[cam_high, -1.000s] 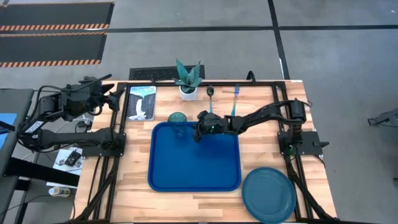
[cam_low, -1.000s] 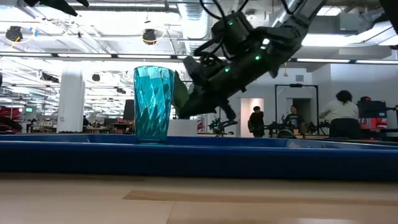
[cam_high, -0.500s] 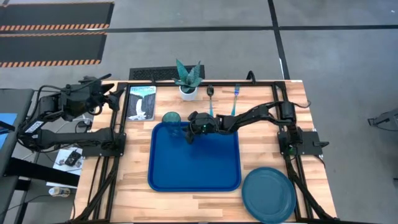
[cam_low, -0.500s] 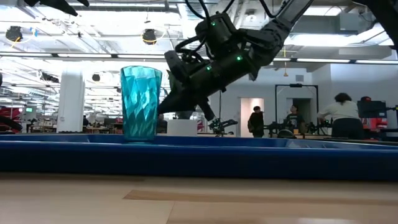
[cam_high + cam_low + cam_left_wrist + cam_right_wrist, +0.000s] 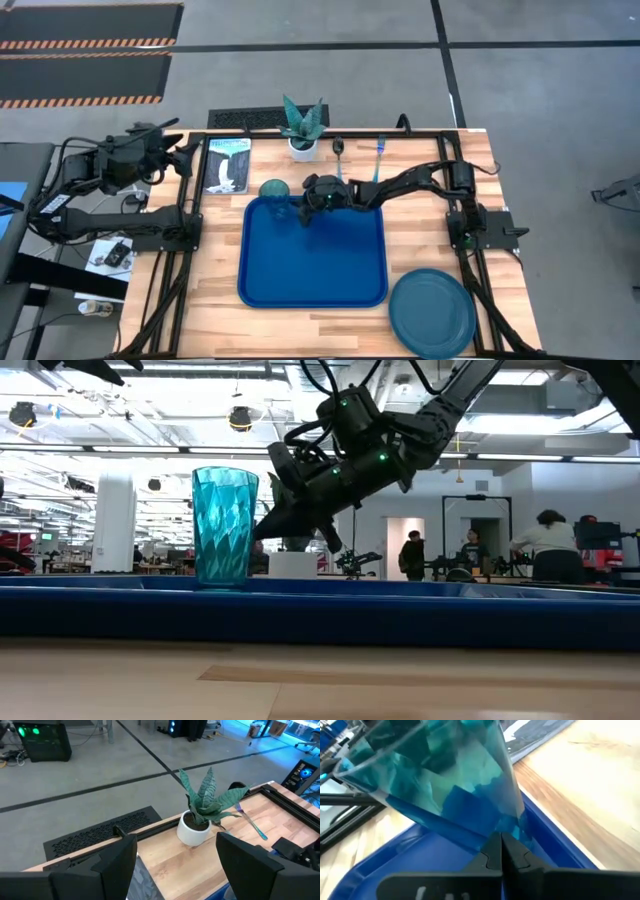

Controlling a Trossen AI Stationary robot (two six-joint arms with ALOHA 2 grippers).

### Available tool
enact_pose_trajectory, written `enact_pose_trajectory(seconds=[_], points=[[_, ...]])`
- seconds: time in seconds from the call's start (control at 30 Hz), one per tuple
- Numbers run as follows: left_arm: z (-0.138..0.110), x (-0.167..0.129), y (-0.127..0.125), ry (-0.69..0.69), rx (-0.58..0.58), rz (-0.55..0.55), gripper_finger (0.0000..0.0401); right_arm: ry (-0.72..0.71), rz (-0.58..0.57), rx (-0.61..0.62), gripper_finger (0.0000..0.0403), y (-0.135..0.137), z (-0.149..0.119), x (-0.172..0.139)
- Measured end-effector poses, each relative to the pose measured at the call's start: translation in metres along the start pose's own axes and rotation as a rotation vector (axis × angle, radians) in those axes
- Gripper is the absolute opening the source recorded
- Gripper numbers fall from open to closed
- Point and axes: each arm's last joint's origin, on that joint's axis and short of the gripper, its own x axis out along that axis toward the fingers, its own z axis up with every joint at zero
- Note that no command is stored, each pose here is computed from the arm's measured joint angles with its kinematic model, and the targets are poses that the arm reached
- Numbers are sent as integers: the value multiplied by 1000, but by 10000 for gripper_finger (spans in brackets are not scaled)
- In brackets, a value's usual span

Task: Pick and place plate/cup/fork/spoon on tray
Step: Put the blue glass on the blue tray, then put the blue plate on the blue tray on the bottom of the blue glass

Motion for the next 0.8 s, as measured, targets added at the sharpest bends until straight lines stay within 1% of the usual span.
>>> enact_pose_trajectory(seconds=[0.3, 0.47, 0.57, 0.67, 0.73, 0.8], points=[[0, 0, 0, -4, 0, 6, 261, -33, 28, -24, 7, 8, 13, 2], [0, 0, 0, -6, -2, 4, 261, -68, 34, -21, 7, 5, 20, 2], [2, 0, -1, -19, -13, -5, 261, -43, 3, -16, 10, -2, 23, 1], [2, 0, -1, -14, -13, -13, 261, 33, -20, -47, 21, -5, 36, -16], [2, 0, -1, -10, -12, -19, 261, 90, -51, -62, 30, -1, 53, -40], [1, 0, -1, -7, -11, -24, 261, 174, -108, -63, 40, 2, 65, -69]])
